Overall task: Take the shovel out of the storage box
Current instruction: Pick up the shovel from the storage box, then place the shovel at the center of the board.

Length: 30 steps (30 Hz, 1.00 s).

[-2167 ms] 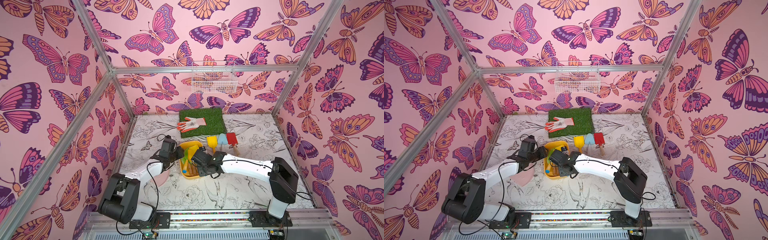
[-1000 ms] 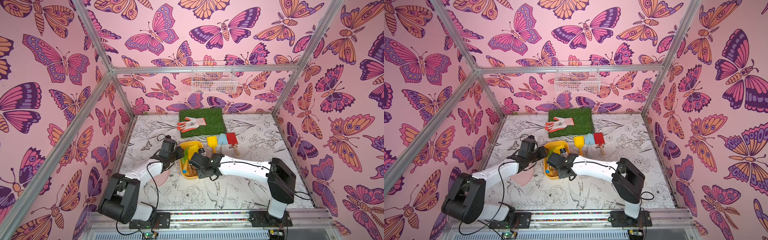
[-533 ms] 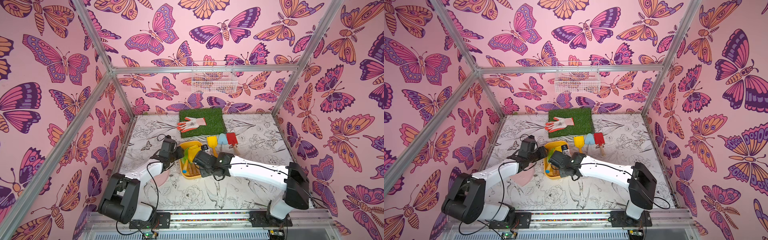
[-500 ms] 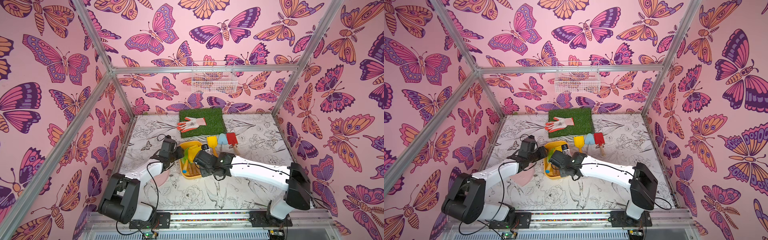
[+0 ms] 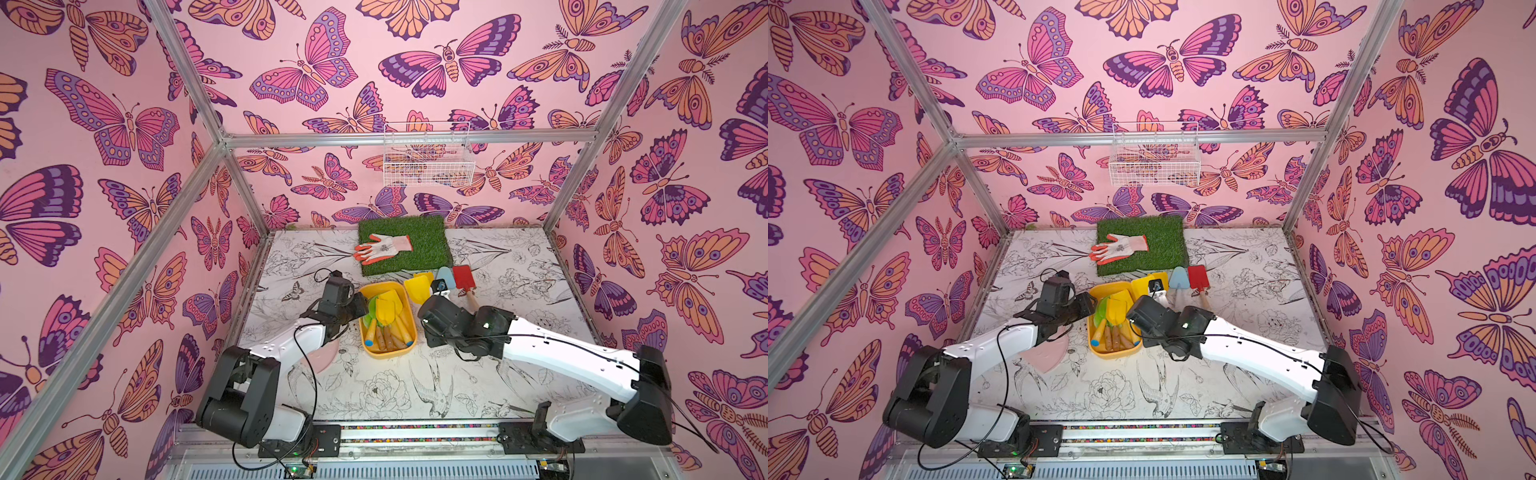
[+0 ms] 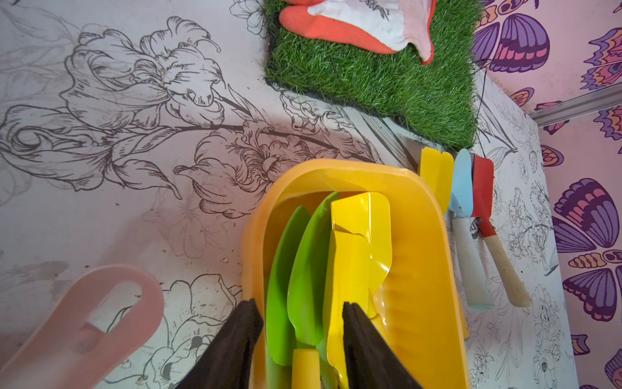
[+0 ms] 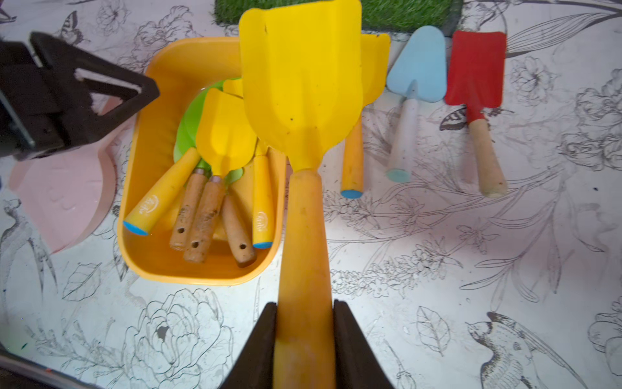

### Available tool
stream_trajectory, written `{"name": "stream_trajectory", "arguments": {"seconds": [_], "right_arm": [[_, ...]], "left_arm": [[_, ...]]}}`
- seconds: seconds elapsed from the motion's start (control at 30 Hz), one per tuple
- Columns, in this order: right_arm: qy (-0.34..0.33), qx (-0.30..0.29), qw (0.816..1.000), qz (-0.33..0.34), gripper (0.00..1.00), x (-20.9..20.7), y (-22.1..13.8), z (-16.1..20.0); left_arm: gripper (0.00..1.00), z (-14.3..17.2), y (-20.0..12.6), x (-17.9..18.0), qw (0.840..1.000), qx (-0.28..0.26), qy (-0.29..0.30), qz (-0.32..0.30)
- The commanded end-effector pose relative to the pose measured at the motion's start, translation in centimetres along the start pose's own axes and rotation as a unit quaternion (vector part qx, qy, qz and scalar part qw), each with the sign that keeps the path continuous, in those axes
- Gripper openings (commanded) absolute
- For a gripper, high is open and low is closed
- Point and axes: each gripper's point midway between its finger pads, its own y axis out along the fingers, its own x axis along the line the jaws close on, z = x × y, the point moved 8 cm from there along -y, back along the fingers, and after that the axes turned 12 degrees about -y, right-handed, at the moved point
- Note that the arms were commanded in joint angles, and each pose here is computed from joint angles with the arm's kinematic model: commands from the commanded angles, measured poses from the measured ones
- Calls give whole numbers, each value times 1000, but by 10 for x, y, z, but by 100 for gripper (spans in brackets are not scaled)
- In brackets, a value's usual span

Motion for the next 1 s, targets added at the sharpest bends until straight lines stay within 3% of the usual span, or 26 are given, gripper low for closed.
{"name": "stream_trajectory", "arguments": {"seconds": [0.0,0.6,0.97], "right_arm": [[6,-29,1000,3,9,-24,-5,-12],[79,6,997,24,6,-165,24,-12],[96,59,993,21,4,-206,66,-5]], "left_arm": [[48,9,5,7,999,29,4,-16],[48,9,6,8,999,26,7,-21],[47,10,8,9,999,28,7,-22]]}}
